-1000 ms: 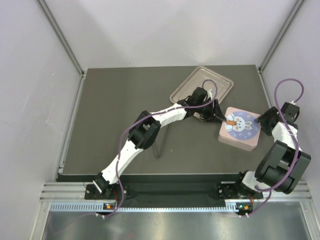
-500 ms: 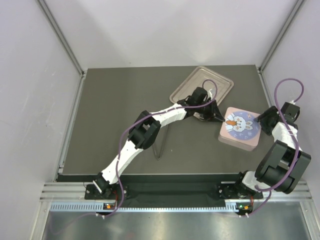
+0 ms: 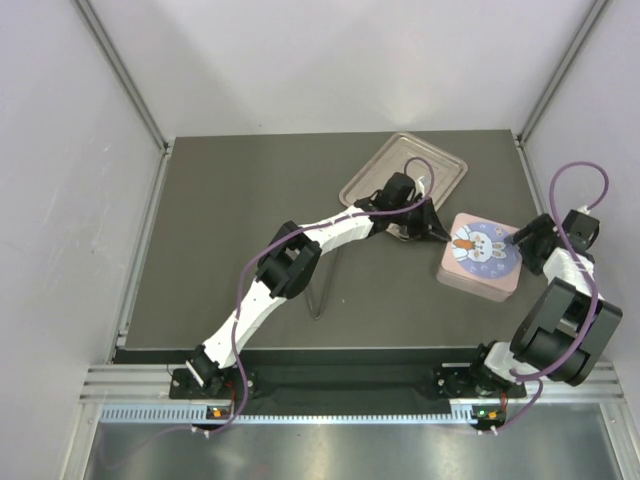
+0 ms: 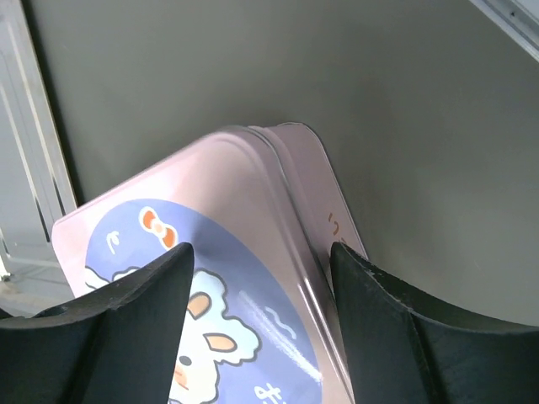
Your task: Pack the chocolate
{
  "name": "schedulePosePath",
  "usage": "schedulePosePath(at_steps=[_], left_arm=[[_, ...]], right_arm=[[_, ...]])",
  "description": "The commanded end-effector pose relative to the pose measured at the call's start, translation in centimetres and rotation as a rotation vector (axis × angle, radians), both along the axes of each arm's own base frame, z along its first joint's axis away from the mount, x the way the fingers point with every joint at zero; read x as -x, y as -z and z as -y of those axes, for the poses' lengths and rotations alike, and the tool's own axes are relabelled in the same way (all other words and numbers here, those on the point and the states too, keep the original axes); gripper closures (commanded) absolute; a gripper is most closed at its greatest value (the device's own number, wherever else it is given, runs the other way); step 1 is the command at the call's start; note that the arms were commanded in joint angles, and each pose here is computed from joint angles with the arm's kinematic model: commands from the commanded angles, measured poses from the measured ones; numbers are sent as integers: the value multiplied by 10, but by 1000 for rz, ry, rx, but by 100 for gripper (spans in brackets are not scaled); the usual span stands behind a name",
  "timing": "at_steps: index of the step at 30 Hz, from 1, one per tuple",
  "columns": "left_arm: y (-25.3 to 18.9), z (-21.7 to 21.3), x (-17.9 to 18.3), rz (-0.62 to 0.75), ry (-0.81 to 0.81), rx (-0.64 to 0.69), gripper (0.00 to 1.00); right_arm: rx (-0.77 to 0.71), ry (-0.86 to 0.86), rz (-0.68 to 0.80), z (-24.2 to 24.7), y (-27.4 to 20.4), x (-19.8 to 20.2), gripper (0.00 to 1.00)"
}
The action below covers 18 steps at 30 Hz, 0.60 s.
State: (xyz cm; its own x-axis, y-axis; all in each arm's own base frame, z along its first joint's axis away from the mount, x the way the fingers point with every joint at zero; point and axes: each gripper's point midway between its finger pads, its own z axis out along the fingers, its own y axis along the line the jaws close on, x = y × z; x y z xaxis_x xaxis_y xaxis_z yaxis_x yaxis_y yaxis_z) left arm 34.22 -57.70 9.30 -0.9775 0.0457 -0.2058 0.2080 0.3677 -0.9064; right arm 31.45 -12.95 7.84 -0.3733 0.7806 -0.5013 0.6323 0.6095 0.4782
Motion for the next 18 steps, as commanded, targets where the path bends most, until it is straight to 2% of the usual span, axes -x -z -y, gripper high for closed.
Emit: schedulePosePath(at_steps=[1,12,18], left_arm=[[-20,15,5,50,26,70,84],[-23,8,5,87,16,25,76],[-33,2,2,112,4,23,64]], right_arm=[[34,13,23,4,-18,-2,33],[113,51,27,17,-49,3,32],[132,59,12,19,-54,7,31]])
